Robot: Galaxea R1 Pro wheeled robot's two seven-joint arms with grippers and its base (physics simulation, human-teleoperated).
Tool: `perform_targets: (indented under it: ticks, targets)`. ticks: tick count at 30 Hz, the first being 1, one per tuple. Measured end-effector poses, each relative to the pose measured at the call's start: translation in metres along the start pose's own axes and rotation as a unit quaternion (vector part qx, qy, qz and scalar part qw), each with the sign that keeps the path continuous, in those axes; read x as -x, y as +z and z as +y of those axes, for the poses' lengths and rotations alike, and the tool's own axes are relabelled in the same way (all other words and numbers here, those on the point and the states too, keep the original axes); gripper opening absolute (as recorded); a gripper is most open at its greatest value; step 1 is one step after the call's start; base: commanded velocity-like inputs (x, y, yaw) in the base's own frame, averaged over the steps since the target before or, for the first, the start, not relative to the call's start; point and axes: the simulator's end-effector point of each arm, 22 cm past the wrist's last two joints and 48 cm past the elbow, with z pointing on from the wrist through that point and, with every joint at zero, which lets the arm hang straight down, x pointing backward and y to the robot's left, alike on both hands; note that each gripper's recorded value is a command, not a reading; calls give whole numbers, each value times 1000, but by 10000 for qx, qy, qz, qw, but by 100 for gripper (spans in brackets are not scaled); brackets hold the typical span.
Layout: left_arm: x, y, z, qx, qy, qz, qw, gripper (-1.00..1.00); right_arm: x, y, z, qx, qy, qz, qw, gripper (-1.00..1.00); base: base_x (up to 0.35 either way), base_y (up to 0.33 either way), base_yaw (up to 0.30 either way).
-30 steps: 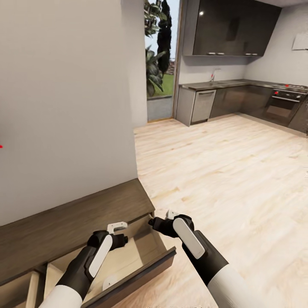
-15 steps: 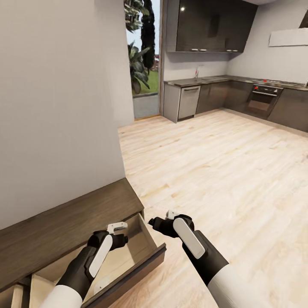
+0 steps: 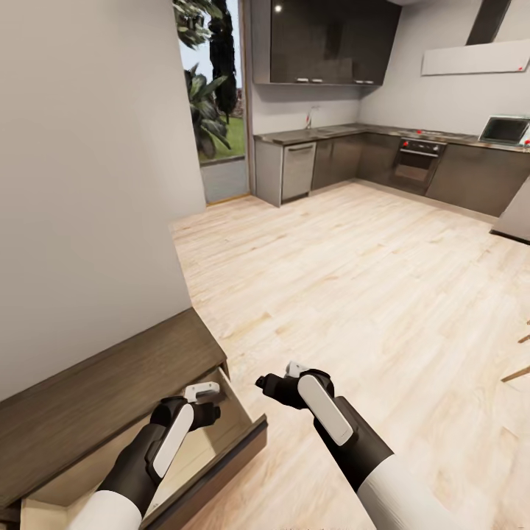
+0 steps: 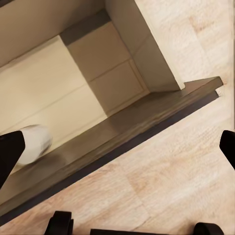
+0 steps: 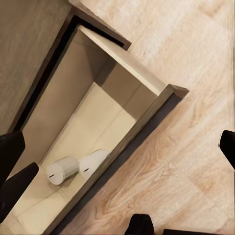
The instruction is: Place each of the two pumpkins and all three candles from the living room inside a cabinet in the living room (use any cabinet), then make sure every cabinet is closed, and position the cauldron so it is next to a table in the living room.
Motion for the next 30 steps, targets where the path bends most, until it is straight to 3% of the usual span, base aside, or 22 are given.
perform_targets:
  ticks: [30]
  targets:
    - [-10, 11, 2, 23, -6, 133, 9999, 100, -8, 11, -7, -47, 43, 136, 9999, 100, 0, 0, -230]
